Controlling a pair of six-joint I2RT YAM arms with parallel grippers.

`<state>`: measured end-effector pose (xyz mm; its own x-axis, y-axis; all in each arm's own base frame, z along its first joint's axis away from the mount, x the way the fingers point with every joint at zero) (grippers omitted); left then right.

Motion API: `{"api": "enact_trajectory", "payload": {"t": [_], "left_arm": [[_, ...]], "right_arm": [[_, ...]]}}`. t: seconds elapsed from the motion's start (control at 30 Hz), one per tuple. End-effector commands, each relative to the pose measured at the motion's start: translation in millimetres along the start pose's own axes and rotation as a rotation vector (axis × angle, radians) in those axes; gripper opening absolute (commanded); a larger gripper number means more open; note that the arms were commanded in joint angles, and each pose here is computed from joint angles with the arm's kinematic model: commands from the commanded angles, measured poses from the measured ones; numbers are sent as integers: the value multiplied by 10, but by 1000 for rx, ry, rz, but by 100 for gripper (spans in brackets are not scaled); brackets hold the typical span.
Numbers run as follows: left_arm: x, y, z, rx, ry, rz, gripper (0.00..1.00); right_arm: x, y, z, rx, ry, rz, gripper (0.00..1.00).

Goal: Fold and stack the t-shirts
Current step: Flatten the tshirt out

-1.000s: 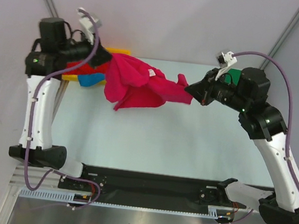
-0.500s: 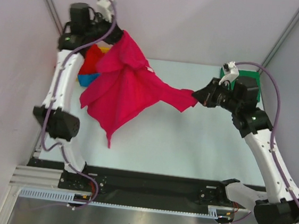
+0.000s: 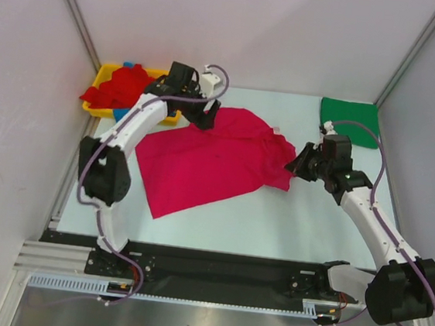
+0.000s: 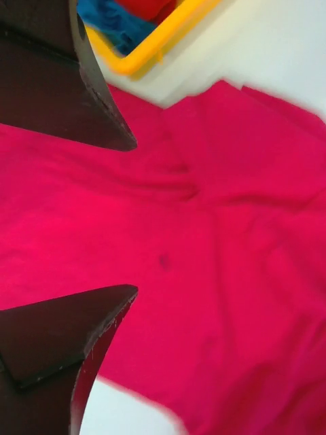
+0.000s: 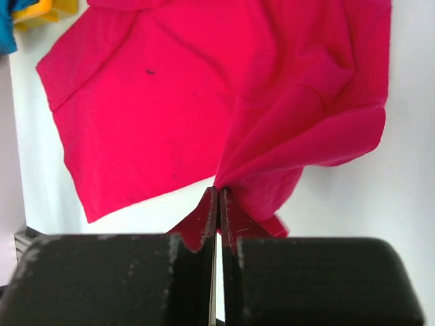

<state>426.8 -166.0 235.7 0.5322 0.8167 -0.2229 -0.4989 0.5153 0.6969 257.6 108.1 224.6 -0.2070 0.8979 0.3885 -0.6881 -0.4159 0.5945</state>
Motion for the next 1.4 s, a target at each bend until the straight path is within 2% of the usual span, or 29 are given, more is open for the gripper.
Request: {"api": "enact_trajectory", "payload": {"t": [0.0, 0.03, 0.07, 0.13, 0.17, 0.27, 0.37, 0.53, 0.63, 0.7, 0.8, 0.83, 0.9, 0.93, 0.97, 1.0, 1.03, 1.07, 1.1, 1.13, 1.17, 1.23, 1.27, 1.3, 1.33, 1.37], "left_arm": [[-461, 657, -344, -19, -280, -66, 83], [-543, 842, -514, -6, -324, -66, 81], [-473, 738, -969, 118, -371, -49, 80], [-482, 756, -1372, 201, -424, -24, 79], [-418, 783, -1744, 282, -440, 8, 78], [-340, 818, -2328, 405, -462, 52, 78], [-269, 833, -2614, 469, -477, 95, 81], [-242, 695, -2658, 435, -454, 116, 84], [-184, 575, -2757, 456, -443, 146, 82], [-146, 543, -2843, 488, -452, 165, 78], [-117, 548, -2976, 545, -452, 167, 46], [-130, 573, -2967, 548, -457, 158, 29], [-155, 648, -2930, 563, -454, 146, 9], [-163, 688, -2890, 562, -459, 153, 4], [-186, 772, -2699, 506, -472, 178, 3], [-205, 881, -2632, 518, -472, 182, 3], [-230, 968, -2498, 488, -479, 186, 2], [-298, 1156, -2108, 365, -486, 201, 2], [-361, 1318, -2001, 364, -483, 178, 2], [-439, 1441, -1819, 310, -490, 148, 2], [-541, 1689, -1408, 183, -508, 160, 2], [-591, 1908, -1072, 118, -533, 190, 2], [-631, 2148, -720, 0, -549, 233, 2], [-594, 2103, -540, -12, -556, 256, 2], [-569, 2131, -368, -47, -581, 273, 3], [-576, 2264, -66, -133, -599, 307, 3]], "right_arm": [[-63, 36, 40, -62, -2, -38, 0], [-91, 41, 17, -60, -6, -44, 0], [-152, 51, -24, -56, -19, -58, 0], [-196, 66, -52, -57, -30, -51, 0], [-226, 68, -59, -55, -33, -53, 0], [-260, 65, -96, -39, -34, -50, 0], [-260, 70, -79, -47, -30, -45, 0], [-293, 30, -77, -34, -31, -54, 0], [-305, 34, -79, -37, -37, -62, 0], [-320, 49, -78, -38, -38, -69, 0], [-369, 137, -47, -51, -49, -92, 0], [-437, 193, -49, -44, -66, -120, 0], [-443, 377, 71, -93, -50, -160, 0], [-445, 473, 53, -71, -49, -187, 0], [-440, 617, 110, -101, -4, -219, 0], [-353, 805, 309, -162, 31, -223, 0], [-314, 941, 291, -132, 40, -239, 0], [-250, 1110, 385, -163, 89, -243, 0], [-111, 1351, 587, -231, 121, -229, 0], [-33, 1509, 621, -224, 133, -222, 0], [44, 1625, 683, -240, 147, -205, 0], [179, 1860, 905, -298, 165, -199, 0], [205, 1872, 995, -318, 176, -194, 0], [179, 1789, 1143, -323, 179, -194, 0], [222, 1803, 1396, -404, 205, -179, 0], [244, 1758, 1571, -439, 216, -157, 0]]}}
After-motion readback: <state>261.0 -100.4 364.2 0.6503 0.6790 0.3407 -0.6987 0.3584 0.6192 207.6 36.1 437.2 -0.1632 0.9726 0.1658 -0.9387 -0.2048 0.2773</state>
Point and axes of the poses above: each gripper's point midway between its finger pads, its own y axis back along the fingers, its own x axis along the line the jaws close on, z = x × y, the point moved 8 cm from there along y, back along the fingers, and after that the axes turned 13 degrees about y, right-handed, at the moved point
